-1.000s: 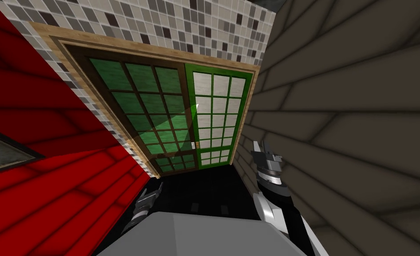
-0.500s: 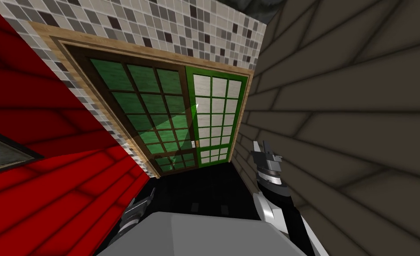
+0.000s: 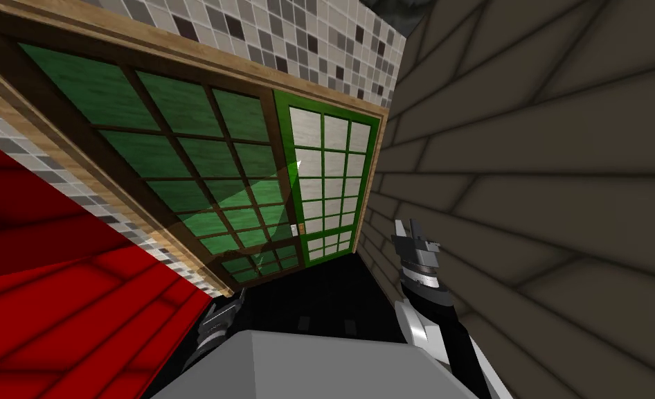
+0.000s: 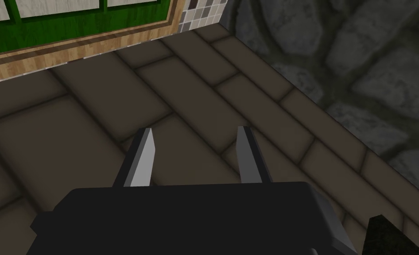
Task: Pull the door open
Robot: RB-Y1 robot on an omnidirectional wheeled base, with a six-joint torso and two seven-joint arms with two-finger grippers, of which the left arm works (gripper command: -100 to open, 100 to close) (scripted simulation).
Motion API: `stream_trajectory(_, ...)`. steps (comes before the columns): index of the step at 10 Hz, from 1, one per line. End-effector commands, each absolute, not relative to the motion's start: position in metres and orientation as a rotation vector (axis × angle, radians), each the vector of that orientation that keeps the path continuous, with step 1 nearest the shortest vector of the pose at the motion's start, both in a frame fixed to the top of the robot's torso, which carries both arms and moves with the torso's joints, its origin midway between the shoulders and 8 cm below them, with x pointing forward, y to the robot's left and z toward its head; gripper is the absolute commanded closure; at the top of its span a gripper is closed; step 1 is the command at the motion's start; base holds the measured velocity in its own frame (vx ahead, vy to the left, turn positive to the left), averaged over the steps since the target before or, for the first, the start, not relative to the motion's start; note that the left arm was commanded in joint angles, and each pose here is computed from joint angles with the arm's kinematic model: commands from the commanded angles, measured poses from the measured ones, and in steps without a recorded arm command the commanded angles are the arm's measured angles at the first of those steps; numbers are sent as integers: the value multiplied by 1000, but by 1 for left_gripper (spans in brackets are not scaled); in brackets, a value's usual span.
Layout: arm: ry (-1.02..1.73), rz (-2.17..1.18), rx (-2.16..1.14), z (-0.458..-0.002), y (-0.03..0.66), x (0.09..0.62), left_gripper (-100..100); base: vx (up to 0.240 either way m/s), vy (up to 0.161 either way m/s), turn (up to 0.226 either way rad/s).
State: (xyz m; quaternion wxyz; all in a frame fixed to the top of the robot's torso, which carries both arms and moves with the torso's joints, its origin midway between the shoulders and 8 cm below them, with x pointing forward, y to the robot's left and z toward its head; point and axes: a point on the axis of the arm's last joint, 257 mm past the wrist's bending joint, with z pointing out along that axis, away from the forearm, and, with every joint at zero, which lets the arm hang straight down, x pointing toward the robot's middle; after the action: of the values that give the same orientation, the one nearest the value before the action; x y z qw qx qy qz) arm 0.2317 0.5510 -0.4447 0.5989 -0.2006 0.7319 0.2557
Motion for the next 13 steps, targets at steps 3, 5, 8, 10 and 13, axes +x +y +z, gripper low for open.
stream_trajectory(3,1658,545,-467,-439,533,267,-100,196,40,-162)
stream_trajectory(5,1646,531,-464,-437,527,278,-100,159,21,-86)
stream_trajectory(8,1615,490,-451,-428,511,307,-100,108,24,-99)
stream_trajectory(10,1587,455,-438,-419,497,331,-100,220,31,-129)
stream_trajectory(13,1557,418,-419,-408,481,356,-100,135,24,-77)
